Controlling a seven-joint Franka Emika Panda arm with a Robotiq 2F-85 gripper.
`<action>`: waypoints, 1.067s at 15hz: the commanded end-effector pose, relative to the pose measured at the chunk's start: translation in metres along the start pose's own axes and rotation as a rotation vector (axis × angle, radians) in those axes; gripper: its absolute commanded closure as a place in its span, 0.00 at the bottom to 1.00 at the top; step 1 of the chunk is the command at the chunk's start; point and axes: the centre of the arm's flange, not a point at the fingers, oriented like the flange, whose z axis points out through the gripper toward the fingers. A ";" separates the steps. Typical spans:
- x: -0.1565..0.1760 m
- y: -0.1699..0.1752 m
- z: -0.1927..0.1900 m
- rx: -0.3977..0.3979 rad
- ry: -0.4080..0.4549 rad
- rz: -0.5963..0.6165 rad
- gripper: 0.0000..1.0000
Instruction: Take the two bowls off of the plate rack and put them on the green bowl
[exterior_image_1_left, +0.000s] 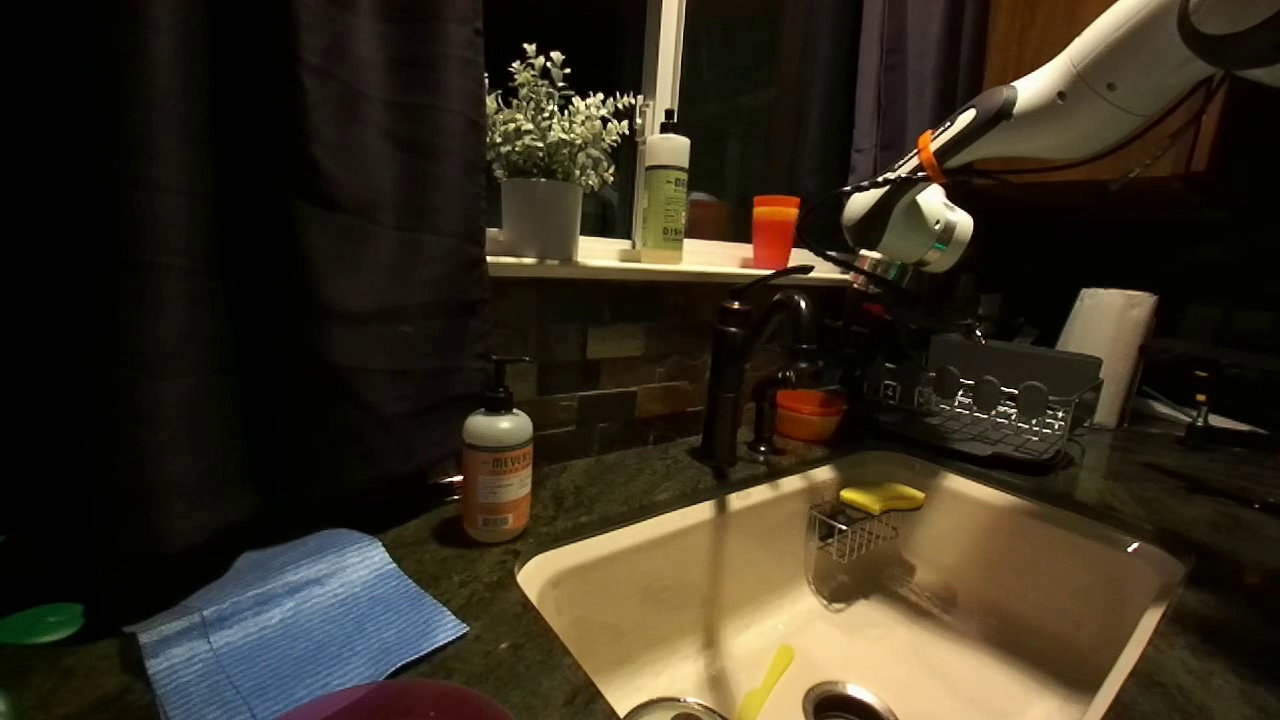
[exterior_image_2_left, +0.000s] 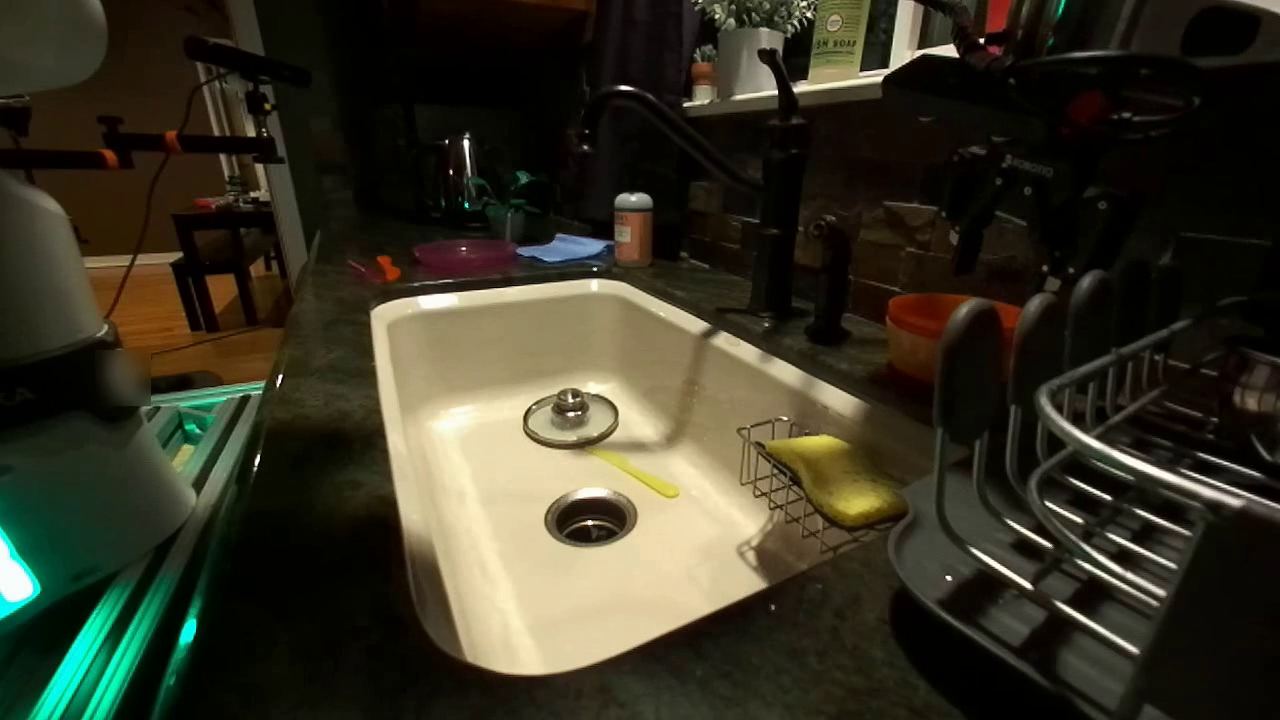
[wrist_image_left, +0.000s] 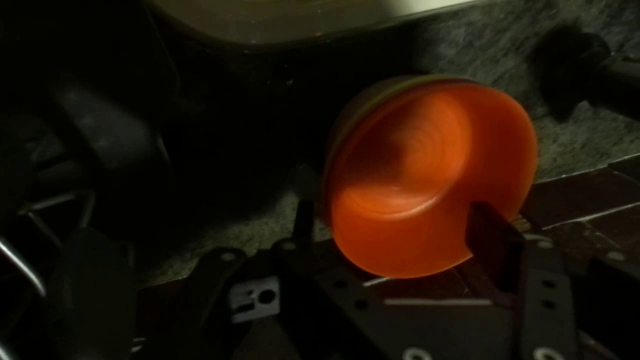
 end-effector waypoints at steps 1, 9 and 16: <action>-0.028 -0.018 -0.010 0.005 -0.020 -0.018 0.00; -0.095 -0.060 -0.042 -0.100 0.001 -0.184 0.00; -0.140 -0.089 -0.071 -0.217 0.151 -0.293 0.00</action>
